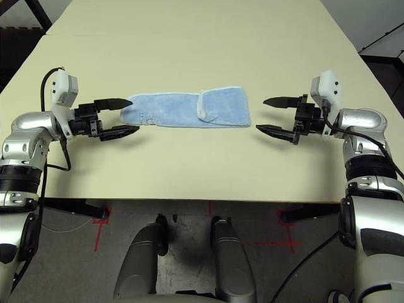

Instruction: Fold the towel and set it aside.

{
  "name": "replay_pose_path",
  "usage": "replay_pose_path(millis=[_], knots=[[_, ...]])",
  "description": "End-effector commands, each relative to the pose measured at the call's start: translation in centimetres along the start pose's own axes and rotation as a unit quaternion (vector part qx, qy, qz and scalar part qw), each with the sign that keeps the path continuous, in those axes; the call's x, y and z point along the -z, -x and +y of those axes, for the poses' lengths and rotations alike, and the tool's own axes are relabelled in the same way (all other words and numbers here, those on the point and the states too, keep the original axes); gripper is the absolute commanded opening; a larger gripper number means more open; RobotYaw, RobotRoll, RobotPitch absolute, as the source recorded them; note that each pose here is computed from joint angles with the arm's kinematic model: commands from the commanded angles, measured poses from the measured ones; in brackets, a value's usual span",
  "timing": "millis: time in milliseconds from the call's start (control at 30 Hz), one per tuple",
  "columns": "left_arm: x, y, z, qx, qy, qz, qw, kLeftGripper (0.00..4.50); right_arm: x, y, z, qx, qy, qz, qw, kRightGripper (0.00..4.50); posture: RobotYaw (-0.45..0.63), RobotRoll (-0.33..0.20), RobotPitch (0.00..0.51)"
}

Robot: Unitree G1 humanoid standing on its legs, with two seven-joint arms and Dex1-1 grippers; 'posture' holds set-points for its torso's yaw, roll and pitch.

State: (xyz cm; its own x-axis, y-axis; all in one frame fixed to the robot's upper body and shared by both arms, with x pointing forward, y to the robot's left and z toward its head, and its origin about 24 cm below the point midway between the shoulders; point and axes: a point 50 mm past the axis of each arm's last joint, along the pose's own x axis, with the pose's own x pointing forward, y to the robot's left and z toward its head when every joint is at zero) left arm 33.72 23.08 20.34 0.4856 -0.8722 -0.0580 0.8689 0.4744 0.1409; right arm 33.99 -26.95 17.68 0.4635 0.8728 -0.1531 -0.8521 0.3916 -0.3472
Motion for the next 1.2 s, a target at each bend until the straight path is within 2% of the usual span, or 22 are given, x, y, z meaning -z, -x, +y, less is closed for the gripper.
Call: replay_pose_path(millis=[33,233,367,633,933,1200], knots=[[-1.1,-0.1,0.2,-0.047,0.111,-0.027,0.992,4.5,-0.6,-0.9,-0.1,-0.006,0.002,-0.017,1.0,4.47,0.01,0.0,0.2],[0.0,0.8,-0.8,-0.093,0.277,0.022,0.956,4.5,-0.6,-1.5,-0.2,-0.011,0.001,-0.015,1.0,4.47,0.02,0.0,0.203],[0.9,1.0,-1.4,-0.133,0.405,0.052,0.903,4.5,-0.3,-1.1,-0.2,-0.01,-0.013,-0.009,1.0,4.47,0.03,0.0,0.209],[1.6,1.5,-2.0,-0.176,0.463,0.079,0.865,4.5,0.9,0.3,0.1,0.008,-0.027,0.004,1.0,4.47,0.03,0.0,0.211],[1.7,0.9,-1.8,-0.188,0.491,0.07,0.848,4.5,0.3,-0.7,-0.1,0.004,-0.022,-0.011,1.0,4.47,0.03,0.0,0.212],[2.6,0.9,-1.5,-0.208,0.523,0.076,0.823,4.5,-0.5,-1.4,-0.2,-0.007,-0.009,-0.023,1.0,4.47,0.02,0.0,0.211]])
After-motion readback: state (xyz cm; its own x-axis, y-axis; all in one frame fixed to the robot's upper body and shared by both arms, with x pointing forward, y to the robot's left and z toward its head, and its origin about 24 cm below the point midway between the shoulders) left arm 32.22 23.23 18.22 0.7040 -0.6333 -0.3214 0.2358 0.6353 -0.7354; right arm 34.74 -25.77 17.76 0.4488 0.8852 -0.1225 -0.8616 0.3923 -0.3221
